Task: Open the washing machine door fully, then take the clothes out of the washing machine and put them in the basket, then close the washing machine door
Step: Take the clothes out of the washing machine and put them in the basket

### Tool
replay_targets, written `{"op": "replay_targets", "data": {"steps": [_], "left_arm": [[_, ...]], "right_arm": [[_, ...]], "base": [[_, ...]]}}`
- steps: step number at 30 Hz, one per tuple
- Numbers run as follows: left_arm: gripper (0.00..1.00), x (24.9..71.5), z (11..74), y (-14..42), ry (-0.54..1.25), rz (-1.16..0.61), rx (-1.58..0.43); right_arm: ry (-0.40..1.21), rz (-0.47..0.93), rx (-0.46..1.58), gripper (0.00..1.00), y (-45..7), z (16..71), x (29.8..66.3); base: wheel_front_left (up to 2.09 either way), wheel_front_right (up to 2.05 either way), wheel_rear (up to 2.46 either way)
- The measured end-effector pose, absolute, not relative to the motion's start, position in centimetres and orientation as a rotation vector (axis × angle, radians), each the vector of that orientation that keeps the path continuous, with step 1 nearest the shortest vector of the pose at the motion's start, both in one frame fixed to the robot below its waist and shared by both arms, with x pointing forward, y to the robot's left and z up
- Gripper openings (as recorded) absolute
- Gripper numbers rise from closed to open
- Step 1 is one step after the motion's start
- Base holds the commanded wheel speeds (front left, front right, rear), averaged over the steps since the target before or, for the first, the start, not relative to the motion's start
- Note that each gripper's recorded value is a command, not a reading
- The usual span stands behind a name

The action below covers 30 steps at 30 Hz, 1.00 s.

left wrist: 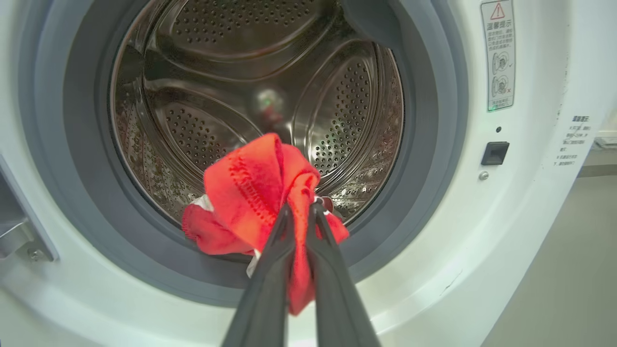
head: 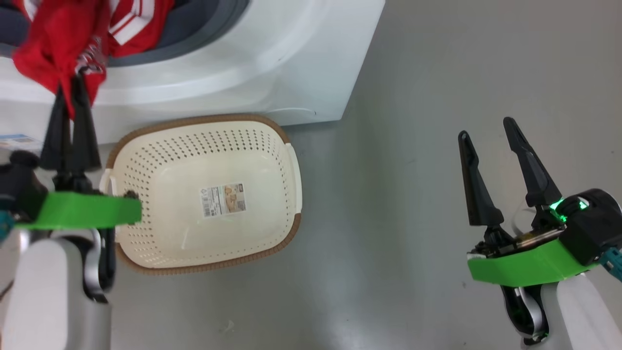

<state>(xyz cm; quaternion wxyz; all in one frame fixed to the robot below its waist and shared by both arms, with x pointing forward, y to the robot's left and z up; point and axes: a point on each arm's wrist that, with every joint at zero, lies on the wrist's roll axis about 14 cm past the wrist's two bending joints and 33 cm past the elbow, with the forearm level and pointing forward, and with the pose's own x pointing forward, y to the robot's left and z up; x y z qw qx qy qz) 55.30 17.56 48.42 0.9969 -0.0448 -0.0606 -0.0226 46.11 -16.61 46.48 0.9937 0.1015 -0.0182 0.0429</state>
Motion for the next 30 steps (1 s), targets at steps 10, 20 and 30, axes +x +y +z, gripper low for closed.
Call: {"op": "replay_targets", "data": {"steps": [10,20,30], "left_arm": [[0.00,51.4,49.8,16.2,-0.133,-0.071,-0.108],[0.00,47.7,51.5,14.1,-0.159,-0.124,-0.136],[0.00,45.4,51.2,11.9,-0.136,-0.175,-0.183]], "right_arm": [[-0.072,0.090,0.207,1.00,-16.5,48.4,44.8],[-0.094,0.084,0.224,1.00,-16.7,49.7,43.1],[-0.097,0.096,0.231,1.00,-16.2,49.9,43.0]], "base": [[0.00,0.00,0.00],[0.00,0.00,0.00],[0.00,0.00,0.00]]}}
